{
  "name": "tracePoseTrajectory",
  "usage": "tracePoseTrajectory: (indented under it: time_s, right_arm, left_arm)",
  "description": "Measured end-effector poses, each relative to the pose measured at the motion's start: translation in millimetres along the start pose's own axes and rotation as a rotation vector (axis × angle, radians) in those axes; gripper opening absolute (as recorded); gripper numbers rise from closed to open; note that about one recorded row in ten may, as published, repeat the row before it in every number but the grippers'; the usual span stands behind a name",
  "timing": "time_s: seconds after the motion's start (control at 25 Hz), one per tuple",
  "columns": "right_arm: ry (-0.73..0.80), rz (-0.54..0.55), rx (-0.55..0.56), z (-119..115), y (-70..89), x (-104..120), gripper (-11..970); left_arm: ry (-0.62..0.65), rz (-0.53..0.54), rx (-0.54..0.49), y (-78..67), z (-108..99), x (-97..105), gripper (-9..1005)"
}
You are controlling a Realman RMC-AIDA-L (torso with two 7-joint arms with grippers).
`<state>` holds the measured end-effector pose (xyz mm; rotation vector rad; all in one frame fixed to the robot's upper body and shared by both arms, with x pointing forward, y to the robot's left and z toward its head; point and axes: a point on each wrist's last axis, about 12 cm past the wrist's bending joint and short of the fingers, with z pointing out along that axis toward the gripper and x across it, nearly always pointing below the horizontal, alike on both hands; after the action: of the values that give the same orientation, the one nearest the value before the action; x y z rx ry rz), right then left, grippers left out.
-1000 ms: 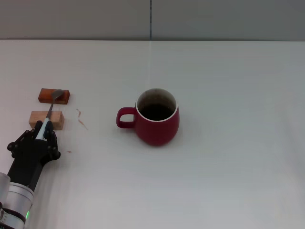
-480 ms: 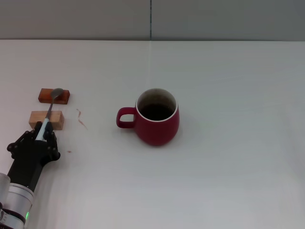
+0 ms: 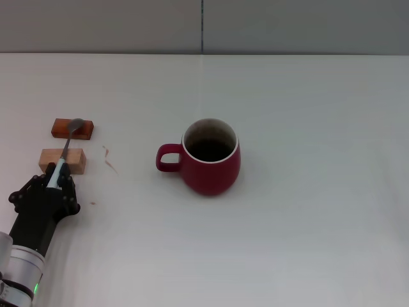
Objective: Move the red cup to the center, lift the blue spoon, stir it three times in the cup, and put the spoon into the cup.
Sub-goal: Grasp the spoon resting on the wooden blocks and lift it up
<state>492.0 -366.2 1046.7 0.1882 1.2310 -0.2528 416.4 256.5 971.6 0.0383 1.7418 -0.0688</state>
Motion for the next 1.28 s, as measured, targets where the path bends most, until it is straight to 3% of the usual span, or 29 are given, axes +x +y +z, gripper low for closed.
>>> tracePoseTrajectory:
  time_s: [0.4,1.28]
  right_arm:
    - [0.001,0.000,0.001,-0.6,-0.3,0.1,686]
    - [-0.002,0.013,0.005,-4.3,0.7,0.2,686]
  left_arm:
    - [-0.039,-0.005,0.020,-1.1,-0.3,-4.5,178]
    - [0.011,0.015,0.022,2.0,2.0,1.4,178]
